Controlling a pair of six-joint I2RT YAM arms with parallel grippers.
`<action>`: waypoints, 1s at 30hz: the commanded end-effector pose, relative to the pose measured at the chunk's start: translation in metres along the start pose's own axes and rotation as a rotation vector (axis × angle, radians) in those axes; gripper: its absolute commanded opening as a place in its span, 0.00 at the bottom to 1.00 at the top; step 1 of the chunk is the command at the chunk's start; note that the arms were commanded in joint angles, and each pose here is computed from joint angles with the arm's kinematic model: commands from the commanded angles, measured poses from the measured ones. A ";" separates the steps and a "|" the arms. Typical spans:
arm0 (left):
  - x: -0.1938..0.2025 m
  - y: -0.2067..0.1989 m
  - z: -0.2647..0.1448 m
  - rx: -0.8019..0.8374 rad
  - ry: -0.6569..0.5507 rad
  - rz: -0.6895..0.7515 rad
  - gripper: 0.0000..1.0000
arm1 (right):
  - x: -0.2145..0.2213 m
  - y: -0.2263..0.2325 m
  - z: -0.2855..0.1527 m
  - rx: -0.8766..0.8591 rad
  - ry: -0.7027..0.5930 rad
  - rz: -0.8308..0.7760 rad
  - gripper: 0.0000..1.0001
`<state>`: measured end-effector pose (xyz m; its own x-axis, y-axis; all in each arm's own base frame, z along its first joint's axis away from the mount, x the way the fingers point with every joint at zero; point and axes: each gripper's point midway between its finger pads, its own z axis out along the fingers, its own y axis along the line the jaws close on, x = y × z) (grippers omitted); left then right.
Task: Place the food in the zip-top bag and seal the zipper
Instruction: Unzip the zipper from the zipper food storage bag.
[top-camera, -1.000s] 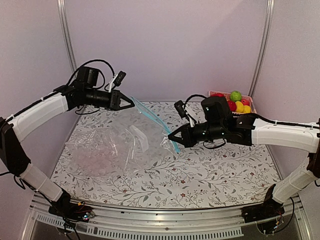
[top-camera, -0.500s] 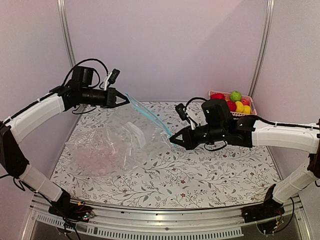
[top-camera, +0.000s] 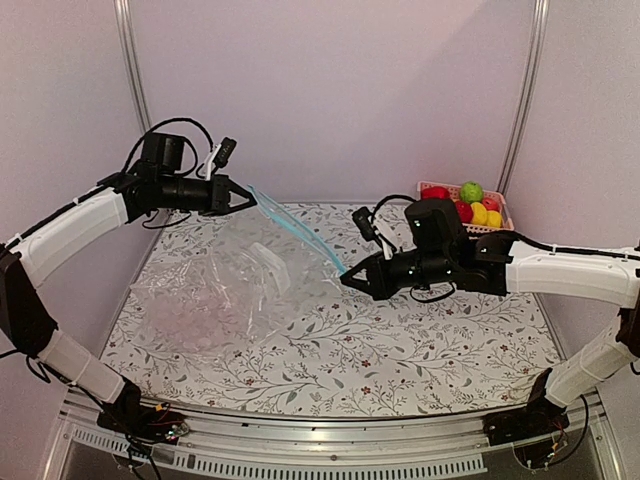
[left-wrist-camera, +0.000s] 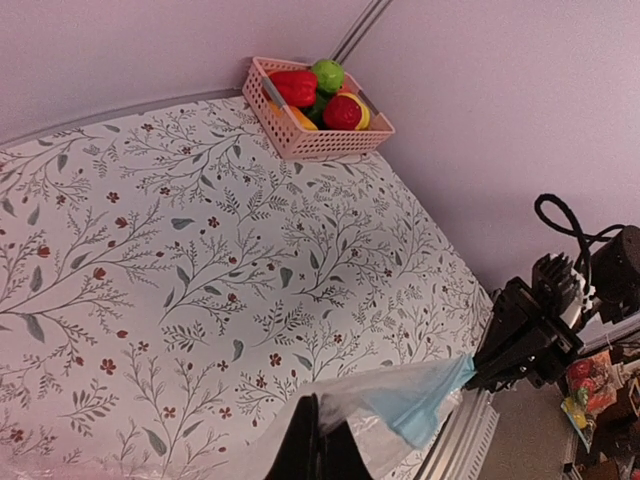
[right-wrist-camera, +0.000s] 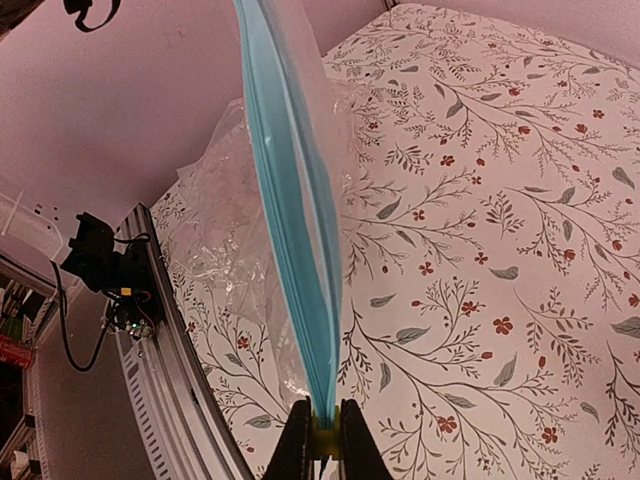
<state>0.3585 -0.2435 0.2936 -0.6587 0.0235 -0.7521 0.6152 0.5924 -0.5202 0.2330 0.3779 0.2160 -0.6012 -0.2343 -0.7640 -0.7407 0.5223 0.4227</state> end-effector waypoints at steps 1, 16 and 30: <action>-0.022 0.013 -0.011 -0.052 -0.084 0.040 0.00 | 0.026 -0.008 -0.007 0.038 0.086 0.033 0.05; 0.004 -0.043 0.009 0.124 0.026 0.137 0.00 | 0.003 0.005 -0.029 0.014 0.002 0.017 0.38; 0.032 -0.088 0.020 0.278 0.121 0.200 0.00 | -0.028 0.007 -0.053 0.078 -0.075 0.005 0.49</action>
<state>0.3103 -0.2947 0.3068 -0.5702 0.1665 -0.8044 0.7861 0.3950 -0.4755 0.2244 0.3461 0.2585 -0.5791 -0.1620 -0.7990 -0.7192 0.5631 0.4071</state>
